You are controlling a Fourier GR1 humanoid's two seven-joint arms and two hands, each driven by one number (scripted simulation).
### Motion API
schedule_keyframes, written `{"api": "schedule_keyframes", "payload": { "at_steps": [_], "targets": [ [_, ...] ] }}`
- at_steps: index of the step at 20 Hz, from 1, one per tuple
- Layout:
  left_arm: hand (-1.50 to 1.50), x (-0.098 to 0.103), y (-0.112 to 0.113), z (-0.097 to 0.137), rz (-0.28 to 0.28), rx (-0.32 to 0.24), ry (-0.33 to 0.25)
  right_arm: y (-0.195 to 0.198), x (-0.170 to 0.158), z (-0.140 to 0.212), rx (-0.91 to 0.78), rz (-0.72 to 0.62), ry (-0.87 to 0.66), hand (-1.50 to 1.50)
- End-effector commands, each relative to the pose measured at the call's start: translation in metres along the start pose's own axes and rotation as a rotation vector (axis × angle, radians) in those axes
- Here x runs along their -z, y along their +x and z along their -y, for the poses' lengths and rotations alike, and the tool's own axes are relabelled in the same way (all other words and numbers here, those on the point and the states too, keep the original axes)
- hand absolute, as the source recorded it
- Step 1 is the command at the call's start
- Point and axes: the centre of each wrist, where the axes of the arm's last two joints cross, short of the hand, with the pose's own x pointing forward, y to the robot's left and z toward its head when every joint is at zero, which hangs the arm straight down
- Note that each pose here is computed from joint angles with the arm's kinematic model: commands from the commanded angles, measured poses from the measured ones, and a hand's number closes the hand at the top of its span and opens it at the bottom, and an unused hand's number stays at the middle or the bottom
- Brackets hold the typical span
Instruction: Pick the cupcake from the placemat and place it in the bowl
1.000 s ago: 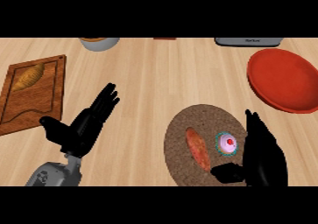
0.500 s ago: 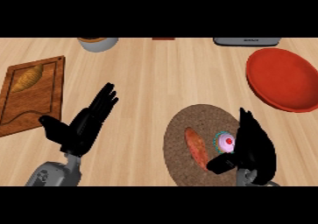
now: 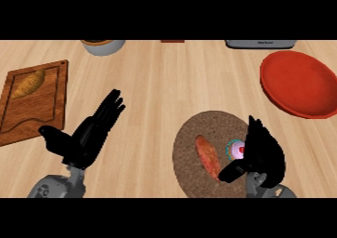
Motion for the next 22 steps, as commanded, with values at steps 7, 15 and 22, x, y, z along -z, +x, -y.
{"api": "schedule_keyframes", "payload": {
  "at_steps": [7, 15, 22],
  "targets": [
    [0.00, 0.013, -0.005, 0.004, -0.007, -0.003, 0.010, 0.008, 0.025, -0.012, -0.062, -0.196, 0.011, -1.50],
    [0.00, 0.001, -0.016, 0.001, -0.004, 0.002, -0.009, 0.015, 0.024, -0.024, -0.053, -0.207, -0.011, -1.50],
    [0.00, -0.001, -0.013, -0.001, -0.008, -0.007, -0.004, 0.008, 0.026, -0.047, -0.026, -0.209, -0.012, -1.50]
  ]
}}
